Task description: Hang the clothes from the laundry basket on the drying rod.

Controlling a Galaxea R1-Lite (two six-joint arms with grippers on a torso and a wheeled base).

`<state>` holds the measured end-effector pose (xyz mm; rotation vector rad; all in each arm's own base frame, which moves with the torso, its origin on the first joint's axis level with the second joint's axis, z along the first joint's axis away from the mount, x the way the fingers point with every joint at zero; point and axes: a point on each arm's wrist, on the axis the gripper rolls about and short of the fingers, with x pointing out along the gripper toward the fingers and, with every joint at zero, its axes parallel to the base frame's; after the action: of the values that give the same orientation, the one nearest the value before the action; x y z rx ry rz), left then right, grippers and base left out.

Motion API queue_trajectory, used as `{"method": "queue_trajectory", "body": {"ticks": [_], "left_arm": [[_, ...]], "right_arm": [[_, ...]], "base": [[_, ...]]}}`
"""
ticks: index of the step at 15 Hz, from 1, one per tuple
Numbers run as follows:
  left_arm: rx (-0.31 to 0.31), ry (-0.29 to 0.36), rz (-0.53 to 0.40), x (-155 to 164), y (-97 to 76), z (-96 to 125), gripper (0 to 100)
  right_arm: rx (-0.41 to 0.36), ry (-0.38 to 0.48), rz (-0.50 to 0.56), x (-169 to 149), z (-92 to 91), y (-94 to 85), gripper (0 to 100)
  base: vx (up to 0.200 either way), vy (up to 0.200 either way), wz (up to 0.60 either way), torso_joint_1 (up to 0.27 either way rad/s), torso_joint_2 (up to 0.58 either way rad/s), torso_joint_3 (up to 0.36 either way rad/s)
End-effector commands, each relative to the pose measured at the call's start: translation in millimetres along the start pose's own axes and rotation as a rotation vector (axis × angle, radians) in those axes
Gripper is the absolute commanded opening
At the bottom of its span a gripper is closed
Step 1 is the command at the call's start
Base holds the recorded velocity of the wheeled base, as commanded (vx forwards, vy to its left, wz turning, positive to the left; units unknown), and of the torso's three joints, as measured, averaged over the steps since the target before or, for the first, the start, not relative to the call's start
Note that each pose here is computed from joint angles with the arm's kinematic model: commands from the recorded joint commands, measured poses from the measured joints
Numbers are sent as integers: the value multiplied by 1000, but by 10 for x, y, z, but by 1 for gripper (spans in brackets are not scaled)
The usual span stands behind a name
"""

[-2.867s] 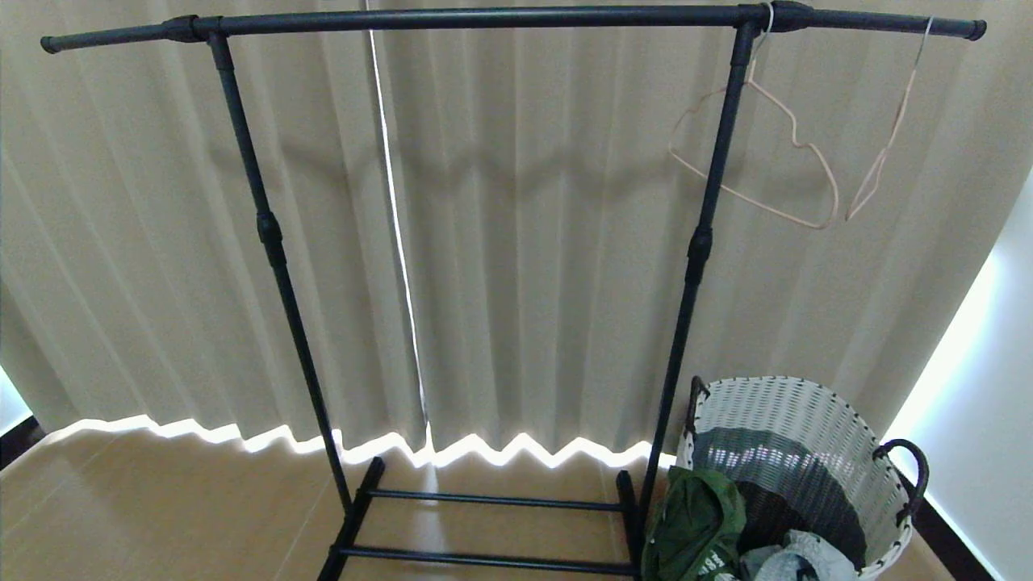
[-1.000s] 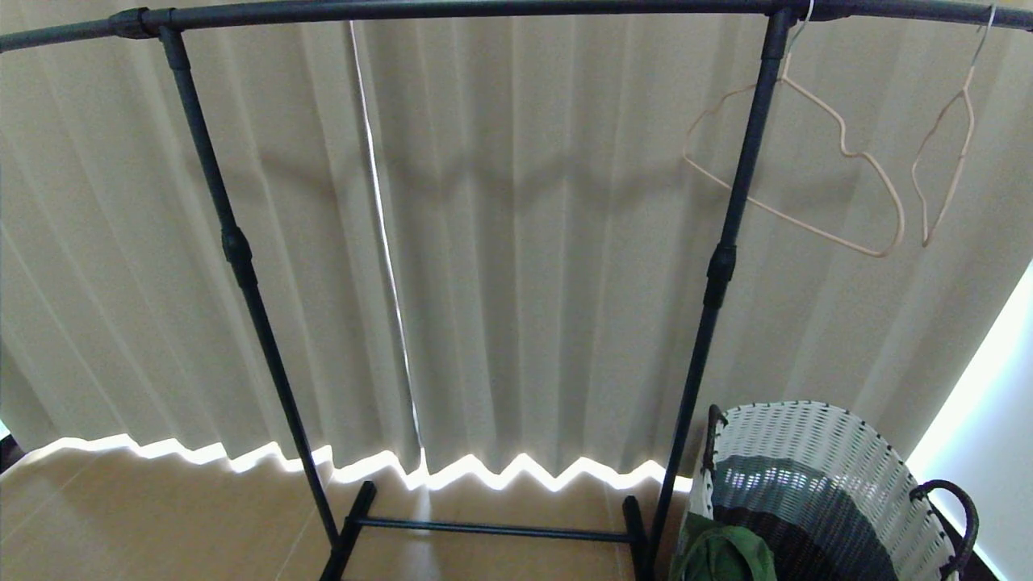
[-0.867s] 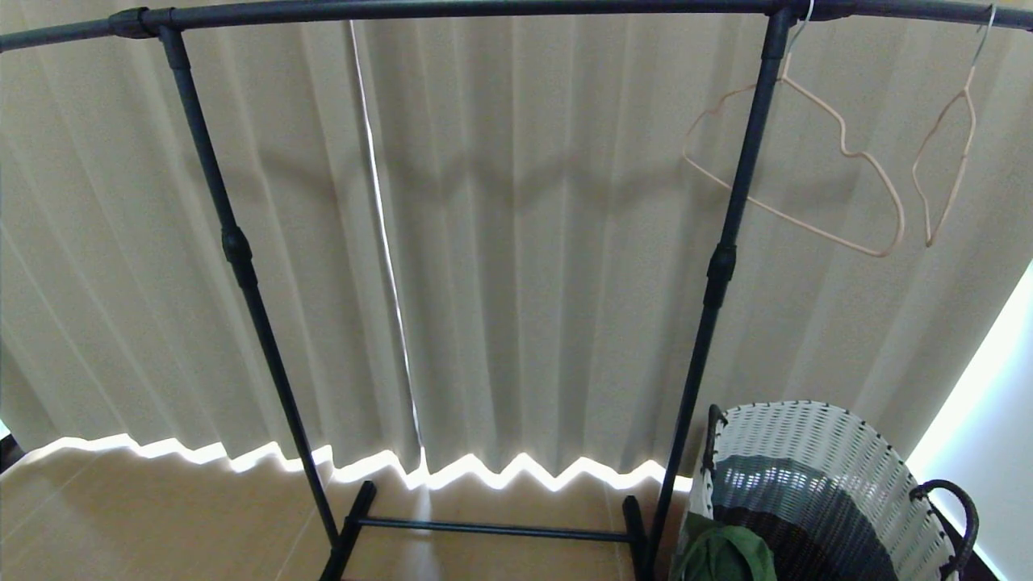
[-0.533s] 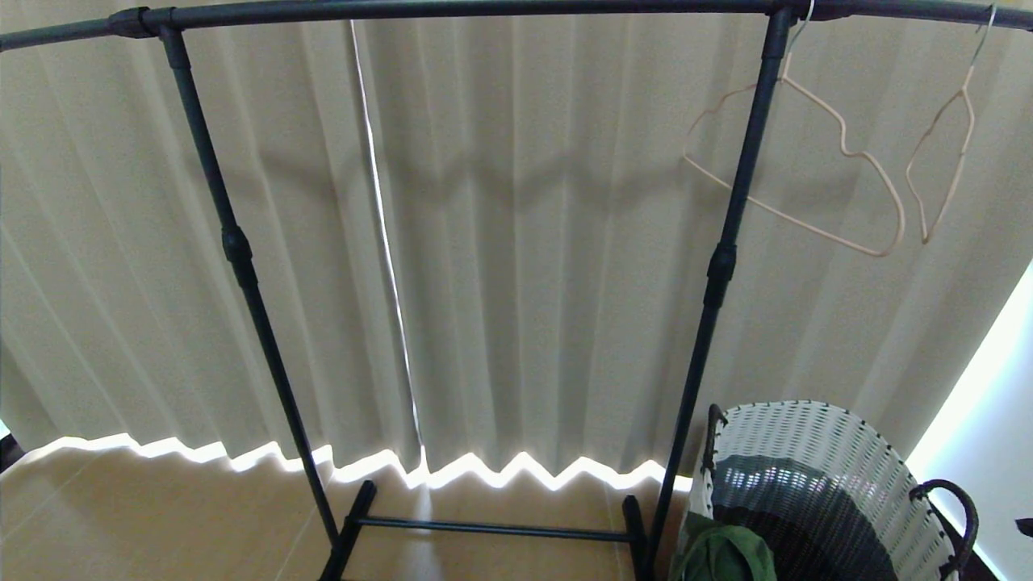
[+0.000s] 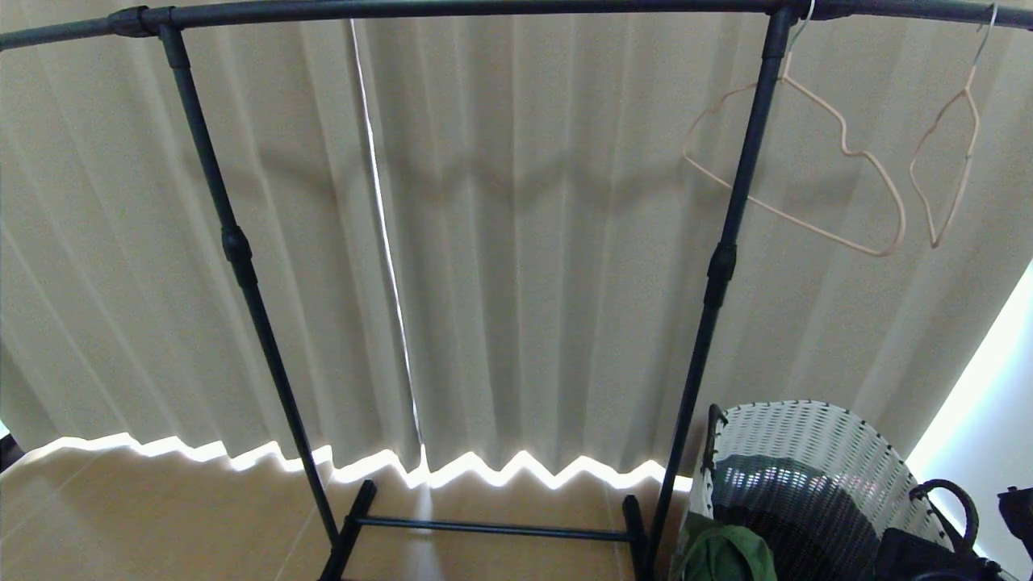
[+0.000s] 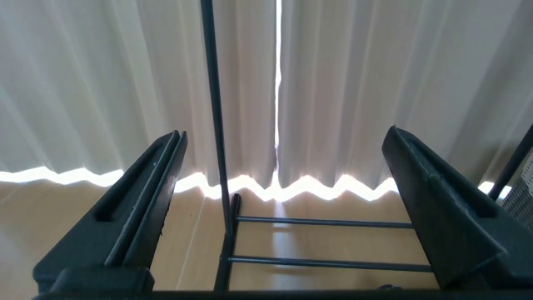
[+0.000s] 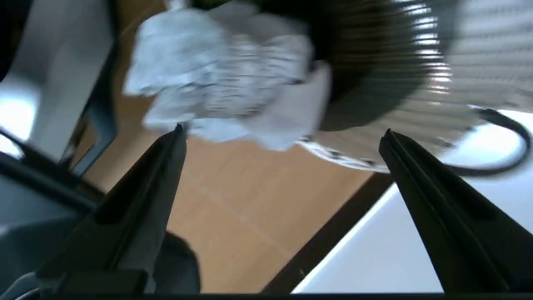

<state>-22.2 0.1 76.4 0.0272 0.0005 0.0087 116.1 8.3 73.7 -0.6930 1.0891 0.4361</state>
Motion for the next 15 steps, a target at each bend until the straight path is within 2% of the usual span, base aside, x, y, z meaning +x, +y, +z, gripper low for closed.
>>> {"method": "queue_trajectory", "body": {"ticks": [1, 3, 7, 11, 15], "left_arm": [[-1, 0, 0, 0, 0, 0, 100], [-4, -2, 4, 0, 1, 1, 100], [-15, -2, 5, 0, 1, 1, 100], [-20, -2, 5, 0, 1, 1, 100], [-21, -2, 5, 0, 1, 1, 100]], "right_arm": [[-42, 62, 80, 140, 47, 37, 100], [-70, 27, 77, 222, 148, 24, 100], [-72, 8, 58, 430, 281, -36, 100], [-63, 44, 5, 660, 347, -98, 100], [-66, 88, -34, 734, 357, -115, 100]], "base": [[0, 0, 0, 0, 0, 0], [0, 0, 0, 0, 0, 0], [0, 0, 0, 0, 0, 0], [0, 0, 0, 0, 0, 0], [0, 0, 0, 0, 0, 0]]}}
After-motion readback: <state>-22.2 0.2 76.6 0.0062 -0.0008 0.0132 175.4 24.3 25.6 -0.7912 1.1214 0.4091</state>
